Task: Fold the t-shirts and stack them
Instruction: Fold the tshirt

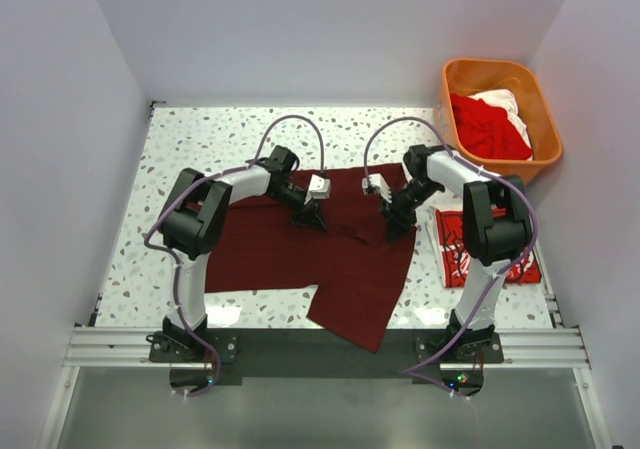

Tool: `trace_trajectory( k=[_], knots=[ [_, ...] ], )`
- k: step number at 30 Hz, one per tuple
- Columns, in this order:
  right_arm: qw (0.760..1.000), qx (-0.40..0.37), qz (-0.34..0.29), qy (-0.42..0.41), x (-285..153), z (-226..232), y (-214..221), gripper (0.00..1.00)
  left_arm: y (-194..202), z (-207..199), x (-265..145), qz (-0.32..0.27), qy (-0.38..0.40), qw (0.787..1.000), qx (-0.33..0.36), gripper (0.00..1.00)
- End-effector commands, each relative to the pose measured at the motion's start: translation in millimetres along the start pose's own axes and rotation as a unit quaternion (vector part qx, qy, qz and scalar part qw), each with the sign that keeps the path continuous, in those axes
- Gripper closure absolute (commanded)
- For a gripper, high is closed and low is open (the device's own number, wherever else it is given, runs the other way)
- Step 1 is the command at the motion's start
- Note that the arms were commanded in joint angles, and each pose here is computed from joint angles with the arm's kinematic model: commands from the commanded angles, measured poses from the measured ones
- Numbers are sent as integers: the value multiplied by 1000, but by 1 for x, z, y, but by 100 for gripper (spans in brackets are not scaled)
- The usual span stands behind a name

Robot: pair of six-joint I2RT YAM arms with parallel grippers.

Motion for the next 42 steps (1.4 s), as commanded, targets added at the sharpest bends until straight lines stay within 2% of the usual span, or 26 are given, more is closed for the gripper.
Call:
trace_trajectory(
  k=[1, 2, 4, 5, 10, 14, 17, 21, 27, 30, 34, 42],
  knots=[
    [1000, -25, -9, 3, -11, 4, -8, 59, -27, -11, -17, -18, 13, 998, 57, 79],
    [1000, -12, -22, 2, -12, 2, -11, 59, -29, -12, -17, -18, 20, 996, 80, 68],
    [998, 35, -45, 13, -20, -9, -22, 60, -33, -19, -25, -19, 34, 997, 70, 66],
    [997, 50, -56, 17, -24, -12, -26, 61, -36, -21, -29, -23, 36, 996, 79, 65],
    [985, 119, -108, 67, -37, -34, -55, 63, -40, -22, -60, -50, 25, 998, 20, 68],
    [981, 144, -98, 86, -35, -39, -67, 65, -43, -4, -94, -71, -47, 996, -26, 68],
    [983, 141, -90, 77, -33, -32, -73, 70, -52, -7, -99, -57, -90, 994, -31, 68],
    [986, 143, -65, 64, -15, -25, -72, 71, -57, -18, -69, -19, -96, 992, 75, 67],
    [986, 158, -34, 48, 7, -20, -70, 71, -48, -24, -37, 19, -79, 972, 222, 64],
    [984, 174, -12, 39, 17, -20, -61, 71, -42, -23, -26, 40, -50, 965, 256, 62],
    [980, 196, 13, 34, 27, -23, -51, 71, -29, -26, -10, 64, -5, 962, 265, 61],
    [974, 216, 37, 48, 35, -31, -41, 71, -15, -17, 2, 94, 8, 956, 279, 60]
  ],
)
Point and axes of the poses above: each gripper's point midway between its finger pads, its own x axis out along the fingers, its own z axis along the line the jaws close on, y = z × x, the point moved 7 cm from there along -x, back along the fingers, and after that the axes turned 1 degree about x, right-handed, at the moved point
